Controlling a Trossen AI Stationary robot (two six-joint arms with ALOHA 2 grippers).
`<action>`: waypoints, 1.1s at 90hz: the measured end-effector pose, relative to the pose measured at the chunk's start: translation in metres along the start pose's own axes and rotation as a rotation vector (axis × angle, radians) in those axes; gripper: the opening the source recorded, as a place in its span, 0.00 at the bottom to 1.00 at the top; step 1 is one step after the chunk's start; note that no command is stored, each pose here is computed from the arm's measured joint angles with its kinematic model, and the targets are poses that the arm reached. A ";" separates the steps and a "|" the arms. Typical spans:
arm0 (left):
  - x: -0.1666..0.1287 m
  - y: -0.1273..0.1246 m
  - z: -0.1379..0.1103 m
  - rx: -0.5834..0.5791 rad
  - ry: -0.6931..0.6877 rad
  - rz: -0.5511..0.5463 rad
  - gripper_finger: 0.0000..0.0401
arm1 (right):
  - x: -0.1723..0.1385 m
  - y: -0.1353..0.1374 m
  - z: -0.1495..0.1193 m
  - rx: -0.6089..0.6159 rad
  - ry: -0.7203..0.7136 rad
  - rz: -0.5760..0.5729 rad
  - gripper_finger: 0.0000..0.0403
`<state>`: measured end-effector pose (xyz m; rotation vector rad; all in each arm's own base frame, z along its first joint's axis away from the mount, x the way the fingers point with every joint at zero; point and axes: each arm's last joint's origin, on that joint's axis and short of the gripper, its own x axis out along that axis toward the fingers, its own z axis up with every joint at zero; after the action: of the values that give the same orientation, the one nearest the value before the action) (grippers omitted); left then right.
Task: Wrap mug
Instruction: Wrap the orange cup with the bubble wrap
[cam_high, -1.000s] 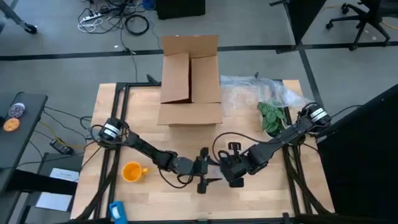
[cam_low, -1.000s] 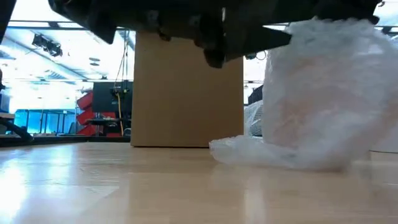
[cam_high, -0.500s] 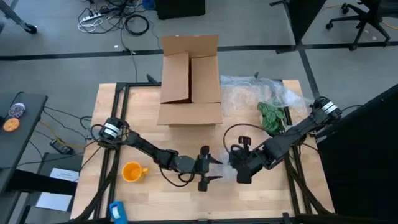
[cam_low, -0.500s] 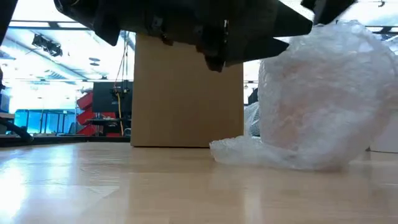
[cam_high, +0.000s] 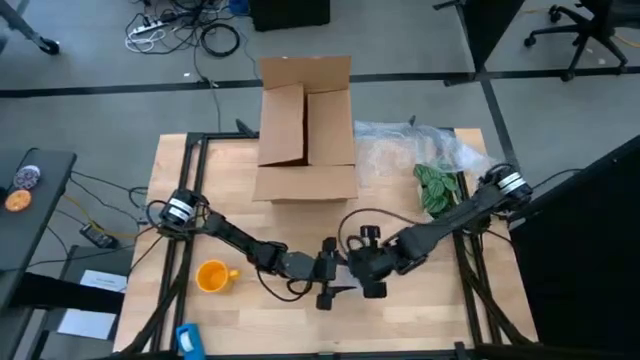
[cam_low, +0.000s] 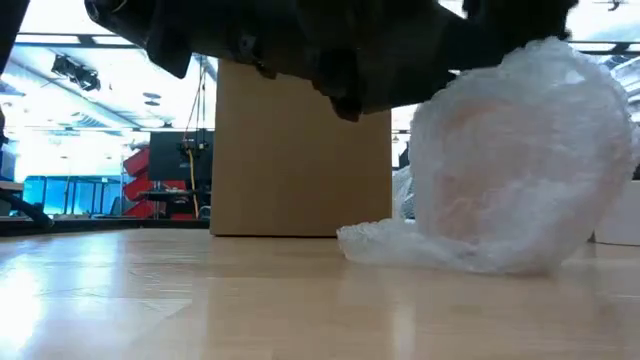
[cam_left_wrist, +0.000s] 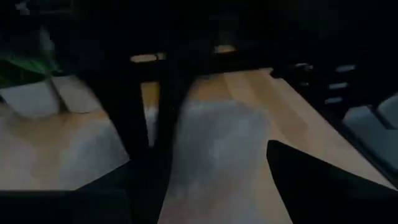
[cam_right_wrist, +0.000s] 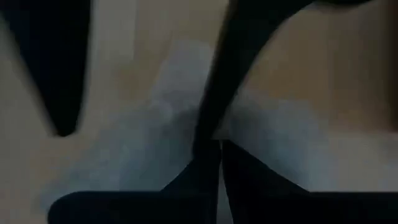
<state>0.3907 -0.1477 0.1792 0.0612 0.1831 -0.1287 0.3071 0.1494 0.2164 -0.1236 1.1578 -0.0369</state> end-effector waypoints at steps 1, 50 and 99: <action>-0.001 0.000 0.002 0.000 0.000 -0.004 0.62 | 0.003 0.000 0.000 0.002 0.010 0.000 0.00; -0.062 -0.005 0.014 0.063 0.392 0.029 0.62 | 0.018 -0.005 -0.004 0.067 0.154 0.121 0.00; -0.061 -0.001 -0.004 0.019 0.353 0.041 0.62 | -0.051 -0.029 -0.004 0.230 0.046 0.293 0.00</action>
<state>0.3299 -0.1410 0.1870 0.1069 0.5329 -0.0778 0.2843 0.1249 0.2648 0.2524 1.1996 0.0868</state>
